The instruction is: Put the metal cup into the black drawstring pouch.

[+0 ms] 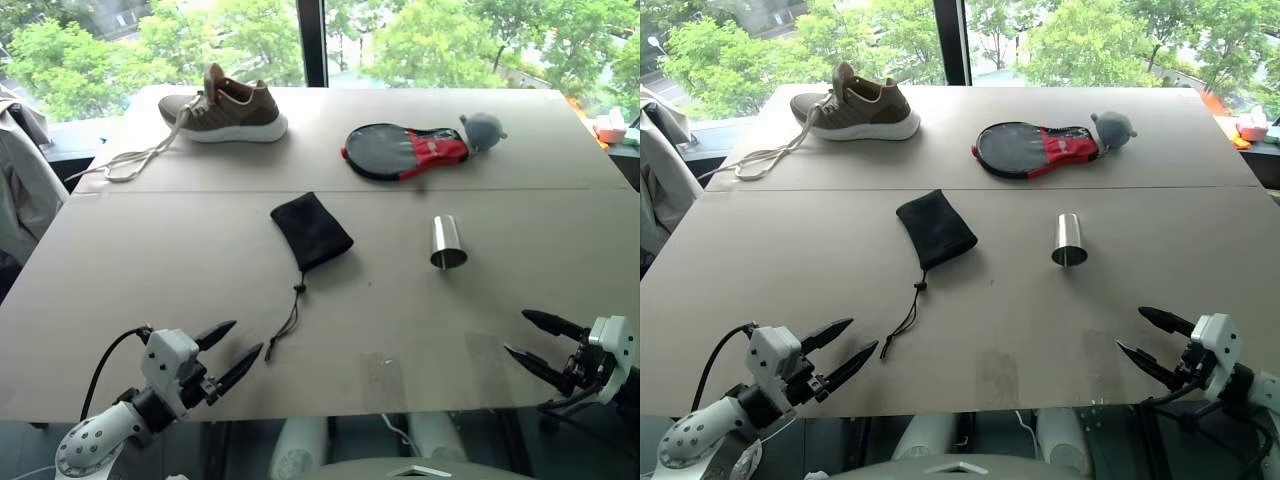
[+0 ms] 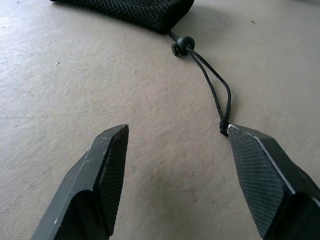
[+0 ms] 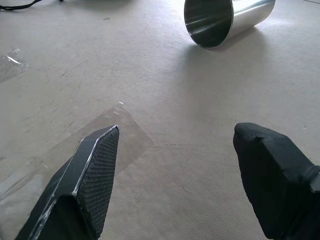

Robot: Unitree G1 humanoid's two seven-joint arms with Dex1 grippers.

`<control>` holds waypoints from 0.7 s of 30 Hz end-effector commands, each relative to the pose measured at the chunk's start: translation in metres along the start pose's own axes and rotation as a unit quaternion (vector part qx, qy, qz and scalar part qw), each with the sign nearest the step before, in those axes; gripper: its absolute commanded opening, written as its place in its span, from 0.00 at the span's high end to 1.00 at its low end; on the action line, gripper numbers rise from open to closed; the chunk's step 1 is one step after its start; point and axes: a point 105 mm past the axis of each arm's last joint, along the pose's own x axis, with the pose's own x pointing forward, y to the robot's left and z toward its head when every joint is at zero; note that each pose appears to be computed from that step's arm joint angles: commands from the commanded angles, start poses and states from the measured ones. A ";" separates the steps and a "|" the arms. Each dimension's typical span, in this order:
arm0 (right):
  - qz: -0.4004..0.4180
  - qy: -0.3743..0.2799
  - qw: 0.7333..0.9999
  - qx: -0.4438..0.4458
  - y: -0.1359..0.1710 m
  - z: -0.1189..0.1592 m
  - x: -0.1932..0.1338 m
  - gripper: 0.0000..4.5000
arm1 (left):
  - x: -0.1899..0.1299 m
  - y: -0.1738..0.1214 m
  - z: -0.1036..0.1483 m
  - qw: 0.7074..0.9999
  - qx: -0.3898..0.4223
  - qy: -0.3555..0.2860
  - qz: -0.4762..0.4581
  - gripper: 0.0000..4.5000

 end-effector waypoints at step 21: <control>-0.014 -0.009 1.000 -0.011 -0.001 0.005 -0.010 0.18 | 0.002 0.002 0.009 1.000 -0.003 -0.020 -0.007 0.28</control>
